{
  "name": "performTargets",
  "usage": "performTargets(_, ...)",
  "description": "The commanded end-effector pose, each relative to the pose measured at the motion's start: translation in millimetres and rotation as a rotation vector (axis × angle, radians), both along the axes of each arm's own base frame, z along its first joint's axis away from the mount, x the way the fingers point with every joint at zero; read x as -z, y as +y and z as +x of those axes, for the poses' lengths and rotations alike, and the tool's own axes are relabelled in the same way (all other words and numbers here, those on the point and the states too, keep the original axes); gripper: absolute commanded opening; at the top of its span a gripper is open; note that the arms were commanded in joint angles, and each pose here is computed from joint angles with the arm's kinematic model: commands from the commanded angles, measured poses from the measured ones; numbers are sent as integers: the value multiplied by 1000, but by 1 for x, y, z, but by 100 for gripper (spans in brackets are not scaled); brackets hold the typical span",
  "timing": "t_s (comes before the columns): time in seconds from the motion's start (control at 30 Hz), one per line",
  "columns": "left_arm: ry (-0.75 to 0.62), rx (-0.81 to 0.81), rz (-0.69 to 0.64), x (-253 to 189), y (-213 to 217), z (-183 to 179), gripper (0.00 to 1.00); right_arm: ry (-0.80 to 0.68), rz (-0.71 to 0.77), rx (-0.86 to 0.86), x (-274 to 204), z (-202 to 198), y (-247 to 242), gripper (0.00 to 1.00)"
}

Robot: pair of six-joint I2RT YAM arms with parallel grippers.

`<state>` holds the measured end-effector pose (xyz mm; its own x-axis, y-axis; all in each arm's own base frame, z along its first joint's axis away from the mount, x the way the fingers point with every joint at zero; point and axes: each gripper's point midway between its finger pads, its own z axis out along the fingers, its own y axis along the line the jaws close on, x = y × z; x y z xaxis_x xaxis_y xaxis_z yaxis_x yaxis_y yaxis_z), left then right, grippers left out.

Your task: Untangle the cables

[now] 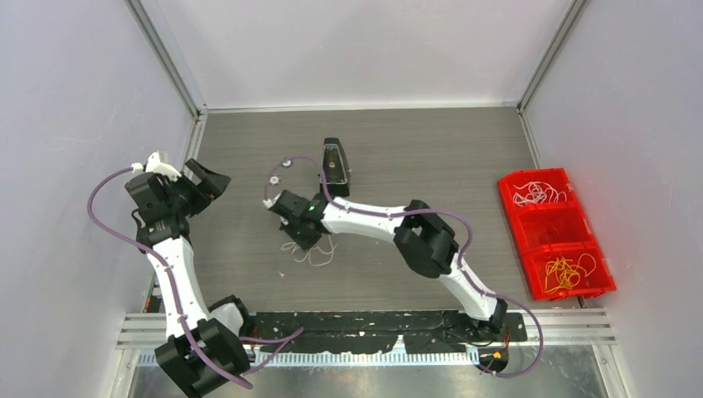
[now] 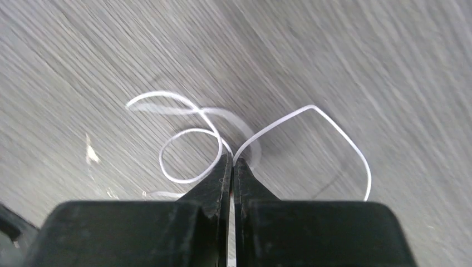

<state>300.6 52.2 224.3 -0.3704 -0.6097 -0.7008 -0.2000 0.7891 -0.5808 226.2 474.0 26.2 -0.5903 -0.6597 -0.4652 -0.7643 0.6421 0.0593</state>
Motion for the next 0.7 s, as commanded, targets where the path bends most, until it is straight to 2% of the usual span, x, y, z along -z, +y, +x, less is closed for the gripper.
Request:
performTargets(0.0, -99, 168, 62, -19, -21, -1, 81, -7, 141, -210, -89, -7, -18, 5)
performTargets(0.03, -107, 226, 67, -20, -29, -3, 81, -11, 223, -281, -123, -16, -21, 5)
performTargets(0.07, -112, 290, 79, -19, -36, -5, 81, -30, 233, -362, -129, -22, -29, 5)
performTargets(0.1, -121, 365, 93, -20, -46, -9, 82, -43, 317, -418, -163, -29, -37, 5)
performTargets(0.13, -147, 463, 98, -23, -60, -14, 83, -52, 319, -473, -167, -33, -47, 5)
performTargets(0.17, -157, 542, 109, -23, -71, -21, 85, -78, 369, -523, -190, -33, -59, 5)
performTargets(0.27, -254, 758, 179, -31, -101, -43, 90, -35, 436, -600, -213, -44, -95, 5)
performTargets(0.33, -306, 851, 276, -32, -115, -55, 91, -33, 468, -594, -219, -35, -117, 5)
performTargets(0.43, -314, 888, 418, -23, -121, -57, 90, -62, 454, -569, -218, -20, -133, 5)
performTargets(0.57, -245, 763, 377, -14, -108, -36, 89, -24, 443, -522, -203, -15, -118, 5)
performTargets(0.67, -181, 737, 330, -8, -103, -29, 87, -5, 353, -496, -168, -2, -110, 5)
